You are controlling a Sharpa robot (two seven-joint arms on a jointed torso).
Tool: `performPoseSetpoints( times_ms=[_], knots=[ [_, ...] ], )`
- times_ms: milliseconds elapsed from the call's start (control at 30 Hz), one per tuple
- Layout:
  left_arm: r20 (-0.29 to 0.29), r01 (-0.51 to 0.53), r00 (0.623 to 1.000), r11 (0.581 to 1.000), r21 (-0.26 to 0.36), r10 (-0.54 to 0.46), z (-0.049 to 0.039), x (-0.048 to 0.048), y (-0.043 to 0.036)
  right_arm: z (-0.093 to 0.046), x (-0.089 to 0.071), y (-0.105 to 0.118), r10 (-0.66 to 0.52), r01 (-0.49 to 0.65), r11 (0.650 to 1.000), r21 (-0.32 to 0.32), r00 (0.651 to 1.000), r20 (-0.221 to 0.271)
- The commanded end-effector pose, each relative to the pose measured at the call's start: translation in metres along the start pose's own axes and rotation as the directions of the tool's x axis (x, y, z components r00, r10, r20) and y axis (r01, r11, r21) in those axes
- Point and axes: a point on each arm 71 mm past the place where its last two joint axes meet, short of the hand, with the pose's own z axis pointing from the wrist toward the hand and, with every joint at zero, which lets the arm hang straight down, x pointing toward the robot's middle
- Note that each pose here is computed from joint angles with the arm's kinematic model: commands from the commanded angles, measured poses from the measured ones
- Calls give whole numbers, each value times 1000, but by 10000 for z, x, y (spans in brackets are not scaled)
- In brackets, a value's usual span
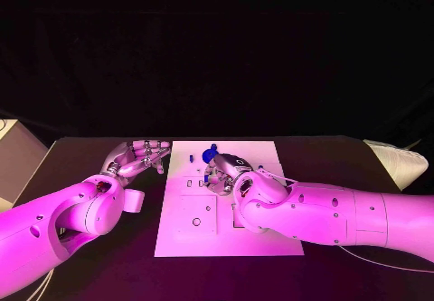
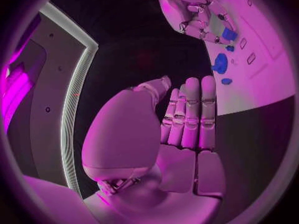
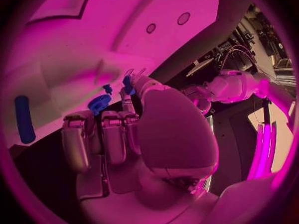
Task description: Assemble the parts on the task board
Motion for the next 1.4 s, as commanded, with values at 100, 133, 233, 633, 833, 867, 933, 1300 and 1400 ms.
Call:
performPoseSetpoints(
  times_ms=[100, 133, 233, 633, 833, 867, 933, 1300, 1400],
  knots=[
    [-21, 5, 1000, 1000, 6, -5, -2, 26, -11, -6, 30, -9, -39, 40, 999, -16, 999, 23],
    [-21, 5, 1000, 1000, 6, -5, -2, 25, -11, -5, 37, -12, -43, 43, 999, -16, 999, 22],
    [-21, 5, 1000, 1000, 7, -5, -3, 26, -12, 1, 54, -24, -52, 52, 999, -13, 999, 16],
    [-20, 5, 1000, 1000, 8, -4, -7, 24, -16, 0, 110, -59, -54, 54, 999, -4, 998, 10],
    [-20, 4, 1000, 1000, 8, -4, -7, 23, -16, 3, 119, -52, -51, 51, 999, -5, 999, 15],
    [-20, 4, 1000, 1000, 8, -4, -8, 23, -17, 4, 120, -52, -51, 51, 999, -4, 999, 15],
    [-20, 4, 1000, 1000, 8, -4, -8, 23, -17, 7, 127, -52, -50, 50, 999, -4, 999, 16],
    [-19, 4, 1000, 1000, 8, -4, -11, 21, -19, 26, 177, -58, -61, 61, 998, 4, 998, -1],
    [-18, 4, 1000, 1000, 8, -3, -13, 18, -19, 29, 183, -61, -63, 63, 998, 5, 998, -4]
  ],
)
